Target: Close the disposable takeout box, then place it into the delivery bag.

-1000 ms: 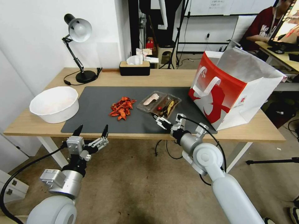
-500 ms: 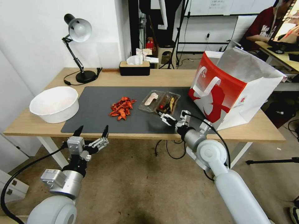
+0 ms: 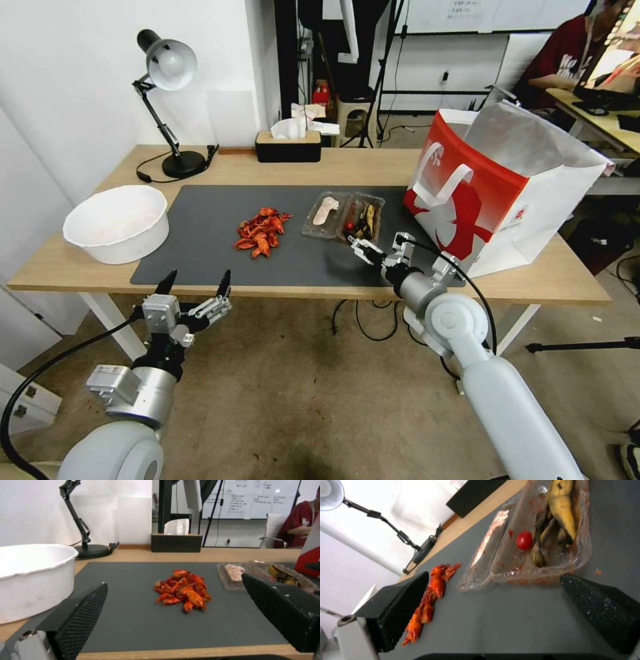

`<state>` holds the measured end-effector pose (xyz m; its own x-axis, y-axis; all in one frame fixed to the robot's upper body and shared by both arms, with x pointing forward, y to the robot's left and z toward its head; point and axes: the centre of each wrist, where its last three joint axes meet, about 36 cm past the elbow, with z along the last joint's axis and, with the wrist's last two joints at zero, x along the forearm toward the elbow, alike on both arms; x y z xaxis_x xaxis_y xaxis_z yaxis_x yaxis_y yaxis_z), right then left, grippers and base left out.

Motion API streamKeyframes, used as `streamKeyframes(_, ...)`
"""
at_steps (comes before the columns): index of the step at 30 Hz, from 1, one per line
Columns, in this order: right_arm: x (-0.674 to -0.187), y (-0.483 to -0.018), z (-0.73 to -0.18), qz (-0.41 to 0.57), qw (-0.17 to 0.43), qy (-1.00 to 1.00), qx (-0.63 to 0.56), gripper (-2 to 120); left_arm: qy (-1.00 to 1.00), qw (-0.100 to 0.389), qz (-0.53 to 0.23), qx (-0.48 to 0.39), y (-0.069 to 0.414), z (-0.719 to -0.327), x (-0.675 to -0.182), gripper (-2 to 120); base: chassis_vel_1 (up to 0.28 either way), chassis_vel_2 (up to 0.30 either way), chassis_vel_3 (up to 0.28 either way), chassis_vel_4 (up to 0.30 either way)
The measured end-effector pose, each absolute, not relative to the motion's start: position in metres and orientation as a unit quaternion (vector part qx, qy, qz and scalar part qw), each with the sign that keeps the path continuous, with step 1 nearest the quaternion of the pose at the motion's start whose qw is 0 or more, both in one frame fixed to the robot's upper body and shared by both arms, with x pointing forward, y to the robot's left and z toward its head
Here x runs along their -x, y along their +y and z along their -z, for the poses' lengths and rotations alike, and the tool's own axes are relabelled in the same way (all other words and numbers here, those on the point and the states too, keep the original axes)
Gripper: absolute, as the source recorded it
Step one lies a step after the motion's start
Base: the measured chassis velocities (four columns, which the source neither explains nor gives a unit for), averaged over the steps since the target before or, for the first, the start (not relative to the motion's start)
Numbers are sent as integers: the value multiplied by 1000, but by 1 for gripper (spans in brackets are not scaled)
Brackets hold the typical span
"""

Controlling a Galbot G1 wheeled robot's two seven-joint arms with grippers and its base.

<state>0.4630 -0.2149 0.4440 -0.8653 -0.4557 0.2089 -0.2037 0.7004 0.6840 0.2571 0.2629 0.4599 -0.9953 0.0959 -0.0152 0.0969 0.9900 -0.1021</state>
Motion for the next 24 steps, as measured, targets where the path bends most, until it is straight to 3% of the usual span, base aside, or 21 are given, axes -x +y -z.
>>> streamKeyframes(24, -475, -222, -444, 330, 181, -910, -172, 100, 997, 3, 57, -47, 266, -456, -259, 100, 0, 0, 0, 0)
